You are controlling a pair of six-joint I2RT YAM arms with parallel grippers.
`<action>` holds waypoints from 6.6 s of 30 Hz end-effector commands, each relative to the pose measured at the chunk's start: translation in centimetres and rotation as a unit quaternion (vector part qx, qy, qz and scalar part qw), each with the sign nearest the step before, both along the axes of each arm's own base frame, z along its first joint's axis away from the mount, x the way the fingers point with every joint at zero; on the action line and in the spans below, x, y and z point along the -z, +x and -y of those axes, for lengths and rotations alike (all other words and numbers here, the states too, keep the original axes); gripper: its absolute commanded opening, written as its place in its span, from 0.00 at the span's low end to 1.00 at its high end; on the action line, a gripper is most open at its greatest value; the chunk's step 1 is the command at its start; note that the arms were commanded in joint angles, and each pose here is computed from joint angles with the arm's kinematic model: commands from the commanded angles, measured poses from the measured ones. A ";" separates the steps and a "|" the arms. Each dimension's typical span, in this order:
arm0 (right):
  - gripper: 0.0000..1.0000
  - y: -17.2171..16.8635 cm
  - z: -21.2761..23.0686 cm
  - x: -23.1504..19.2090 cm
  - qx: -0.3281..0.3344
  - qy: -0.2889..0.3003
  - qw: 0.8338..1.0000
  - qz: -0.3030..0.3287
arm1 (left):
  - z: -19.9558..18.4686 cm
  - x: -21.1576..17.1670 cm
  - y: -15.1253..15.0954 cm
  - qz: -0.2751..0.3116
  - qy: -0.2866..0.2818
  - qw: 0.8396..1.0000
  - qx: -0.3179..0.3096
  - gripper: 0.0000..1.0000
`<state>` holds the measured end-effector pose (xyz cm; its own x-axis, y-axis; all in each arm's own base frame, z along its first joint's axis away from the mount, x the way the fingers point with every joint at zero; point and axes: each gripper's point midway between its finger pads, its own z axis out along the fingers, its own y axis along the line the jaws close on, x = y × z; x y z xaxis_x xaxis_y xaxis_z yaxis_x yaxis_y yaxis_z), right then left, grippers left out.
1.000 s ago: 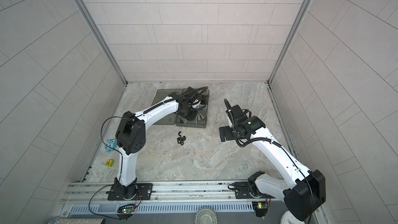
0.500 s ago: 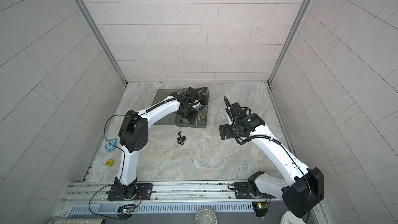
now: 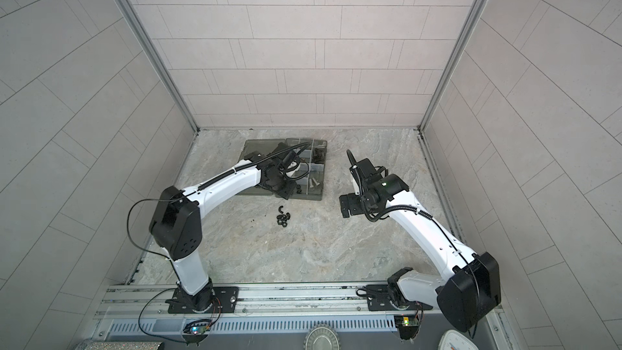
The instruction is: Sort the screws and nuts into containers
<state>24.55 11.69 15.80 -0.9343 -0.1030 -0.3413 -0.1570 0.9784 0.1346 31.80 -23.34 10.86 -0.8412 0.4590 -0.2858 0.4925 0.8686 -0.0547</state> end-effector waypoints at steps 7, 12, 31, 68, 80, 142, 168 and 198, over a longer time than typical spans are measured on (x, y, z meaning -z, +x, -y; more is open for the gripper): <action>0.98 -0.4 -0.3 0.4 0.003 0.010 1.000 -0.015 | -0.2 3.8 -2.9 -0.048 -0.022 0.998 -0.016 0.48; 0.98 -0.7 -0.1 0.3 0.008 0.011 1.000 -0.011 | 0.2 5.3 -3.4 -0.064 -0.012 0.998 -0.005 0.47; 0.98 -1.9 0.9 0.7 0.028 0.008 1.000 -0.006 | 0.4 9.1 -5.4 -0.111 0.014 0.994 0.019 0.38; 0.98 -2.2 1.3 0.5 0.025 -0.002 1.000 -0.003 | 2.0 8.1 -3.3 -0.097 0.007 0.995 0.026 0.15; 0.98 -1.6 1.1 0.8 0.020 -0.005 1.000 -0.005 | 3.3 5.1 -2.3 -0.086 -0.014 0.996 0.035 0.14; 0.98 -1.6 1.4 1.1 0.026 -0.019 0.999 -0.018 | 2.4 7.5 -2.5 -0.115 -0.004 0.993 0.019 0.04; 0.98 2.7 -0.8 -0.7 -0.014 -0.012 1.000 0.010 | 0.2 -3.0 5.5 -0.020 -0.048 0.998 -0.036 0.03; 0.97 5.8 -2.7 0.6 -0.027 -0.029 0.997 -0.072 | -1.3 3.8 7.5 -0.085 -0.053 0.992 -0.081 0.38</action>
<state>30.65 14.71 15.05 -0.9625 -0.1671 -0.2139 -0.1945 0.9742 0.1143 39.60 -22.16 7.61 -0.9358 0.2942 -0.1944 0.3330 0.9187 -0.2123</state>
